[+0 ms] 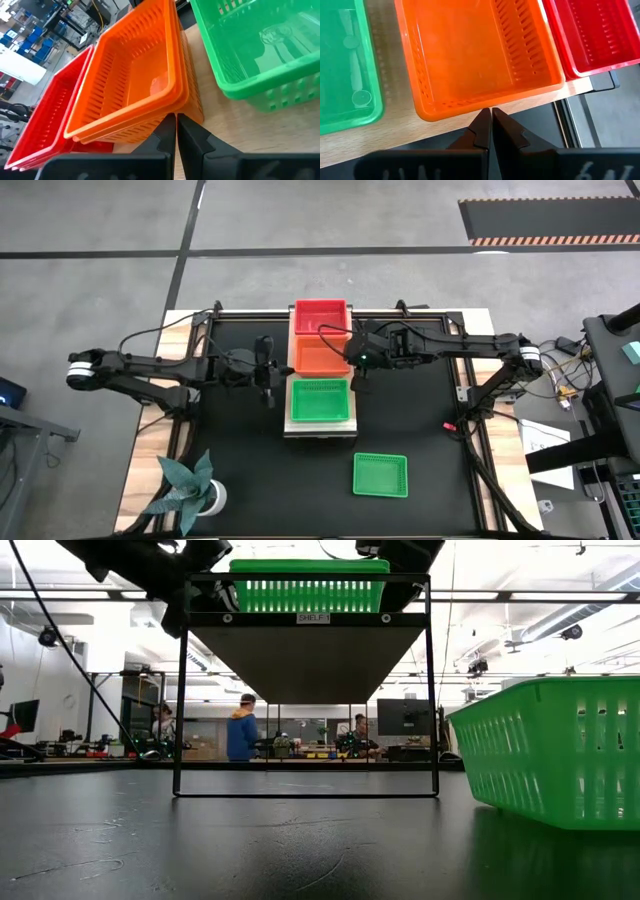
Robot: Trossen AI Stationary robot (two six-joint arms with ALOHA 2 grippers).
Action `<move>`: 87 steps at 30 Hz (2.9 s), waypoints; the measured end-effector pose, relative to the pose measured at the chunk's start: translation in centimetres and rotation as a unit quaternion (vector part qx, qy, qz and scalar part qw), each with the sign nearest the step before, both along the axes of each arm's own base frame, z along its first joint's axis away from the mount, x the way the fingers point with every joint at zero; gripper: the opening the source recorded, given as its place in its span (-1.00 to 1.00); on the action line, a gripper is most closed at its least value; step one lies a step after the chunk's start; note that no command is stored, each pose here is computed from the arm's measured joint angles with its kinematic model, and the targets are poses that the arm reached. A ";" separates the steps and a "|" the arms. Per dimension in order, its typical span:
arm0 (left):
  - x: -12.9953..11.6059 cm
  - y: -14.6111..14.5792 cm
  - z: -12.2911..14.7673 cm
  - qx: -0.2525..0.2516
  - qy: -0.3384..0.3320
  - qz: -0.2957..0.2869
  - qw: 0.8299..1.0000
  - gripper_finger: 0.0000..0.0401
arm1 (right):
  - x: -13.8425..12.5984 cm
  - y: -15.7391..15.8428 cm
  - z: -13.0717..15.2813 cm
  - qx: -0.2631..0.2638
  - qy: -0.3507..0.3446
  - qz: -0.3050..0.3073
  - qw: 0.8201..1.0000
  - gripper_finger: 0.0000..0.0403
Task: Stack baskets on shelf by color
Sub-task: Stack the orange bin on the orange bins on the shelf, then stack the green bin on the green bins on the shelf
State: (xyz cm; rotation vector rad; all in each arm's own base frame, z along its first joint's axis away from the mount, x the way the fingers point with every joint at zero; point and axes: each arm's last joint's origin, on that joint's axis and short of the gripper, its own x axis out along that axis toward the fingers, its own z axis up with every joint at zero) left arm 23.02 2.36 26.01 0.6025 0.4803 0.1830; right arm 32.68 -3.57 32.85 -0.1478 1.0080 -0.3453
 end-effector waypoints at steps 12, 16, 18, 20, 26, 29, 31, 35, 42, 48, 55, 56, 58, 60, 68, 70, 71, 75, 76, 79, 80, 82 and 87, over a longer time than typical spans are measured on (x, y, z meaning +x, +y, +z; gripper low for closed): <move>-0.4 0.0 0.0 -0.011 0.005 0.004 1.000 -1.00 | 1.1 -0.4 -1.3 -0.049 0.023 -0.014 0.998 -0.96; -0.4 0.0 0.0 -0.011 0.005 0.004 1.000 -1.00 | 0.9 -0.4 -1.0 -0.051 0.019 -0.015 0.998 -0.96; -0.4 0.0 0.0 -0.011 0.004 0.004 1.000 -1.00 | 0.9 -0.4 -1.0 -0.047 0.019 -0.011 0.999 -0.96; -0.4 0.0 0.0 -0.011 0.004 0.005 1.000 -1.00 | 0.9 -0.2 -1.0 -0.036 0.018 0.000 0.999 -0.96; -0.4 0.0 0.0 -0.009 0.002 0.010 1.000 -1.00 | 1.0 0.1 -1.0 -0.017 0.014 0.011 1.000 -0.96; -0.3 0.1 -0.1 -0.005 0.004 0.019 1.000 -1.00 | 1.0 0.4 -1.0 -0.017 0.014 0.016 1.000 -0.96; -0.2 0.1 -0.1 -0.004 0.005 0.021 1.000 -1.00 | 1.0 0.6 -1.0 -0.018 0.014 0.019 1.000 -0.96; -0.2 0.2 -0.2 -0.004 0.006 0.025 1.000 -1.00 | 1.0 0.7 -1.0 -0.017 0.013 0.021 1.000 -0.96; -0.2 0.2 -0.1 -0.004 0.006 0.025 1.000 -1.00 | 1.0 0.7 -1.0 -0.016 0.012 0.015 1.000 -0.96; -0.2 0.2 -0.1 -0.004 0.003 0.024 1.000 -1.00 | 1.0 0.7 -1.0 -0.018 0.013 0.017 1.000 -0.96; -0.2 0.2 -0.1 -0.005 0.001 0.020 1.000 -1.00 | 1.0 0.6 -1.0 -0.019 0.014 0.016 1.000 -0.96; -0.2 0.2 -0.1 -0.006 0.001 0.020 1.000 -1.00 | 1.0 0.6 -1.0 -0.019 0.014 0.016 1.000 -0.96; -0.2 0.2 -0.1 -0.006 0.002 0.020 1.000 -1.00 | 1.0 0.6 -1.0 -0.019 0.014 0.016 1.000 -0.96; -0.2 0.2 -0.1 -0.006 0.003 0.020 1.000 -1.00 | 1.0 0.7 -1.0 -0.018 0.014 0.016 1.000 -0.96; -0.3 0.2 -0.5 -0.006 0.007 0.019 1.000 -1.00 | 0.9 0.7 -0.8 -0.018 0.012 0.017 1.000 -0.96; -0.3 0.2 -0.5 -0.006 0.006 0.020 1.000 -1.00 | 0.8 0.7 -0.8 -0.018 0.011 0.017 1.000 -0.96; -0.4 0.2 -0.4 -0.005 0.005 0.022 1.000 -1.00 | 0.8 0.7 -0.7 -0.018 0.012 0.016 1.000 -0.96; -0.5 0.2 -0.3 -0.004 0.004 0.026 1.000 -1.00 | 0.7 0.7 -0.6 -0.017 0.013 0.016 1.000 -0.96; -0.5 0.2 -0.3 -0.004 0.004 0.026 1.000 -1.00 | 0.6 0.7 -0.6 -0.017 0.015 0.015 1.000 -0.96; -0.6 0.2 -0.4 -0.004 0.009 0.027 1.000 -1.00 | 0.3 0.7 -0.6 -0.013 0.021 0.010 1.000 -0.96; -0.6 0.2 -0.4 -0.004 0.011 0.027 1.000 -1.00 | 0.2 0.7 -0.6 -0.011 0.023 0.007 1.000 -0.96; -0.6 0.2 -0.4 -0.004 0.011 0.028 1.000 -1.00 | -0.1 0.7 -0.4 -0.008 0.024 0.001 1.000 -0.96; -0.8 0.2 -0.2 -0.005 0.007 0.030 1.000 -1.00 | -1.1 0.7 0.6 -0.006 0.025 -0.028 0.999 -0.96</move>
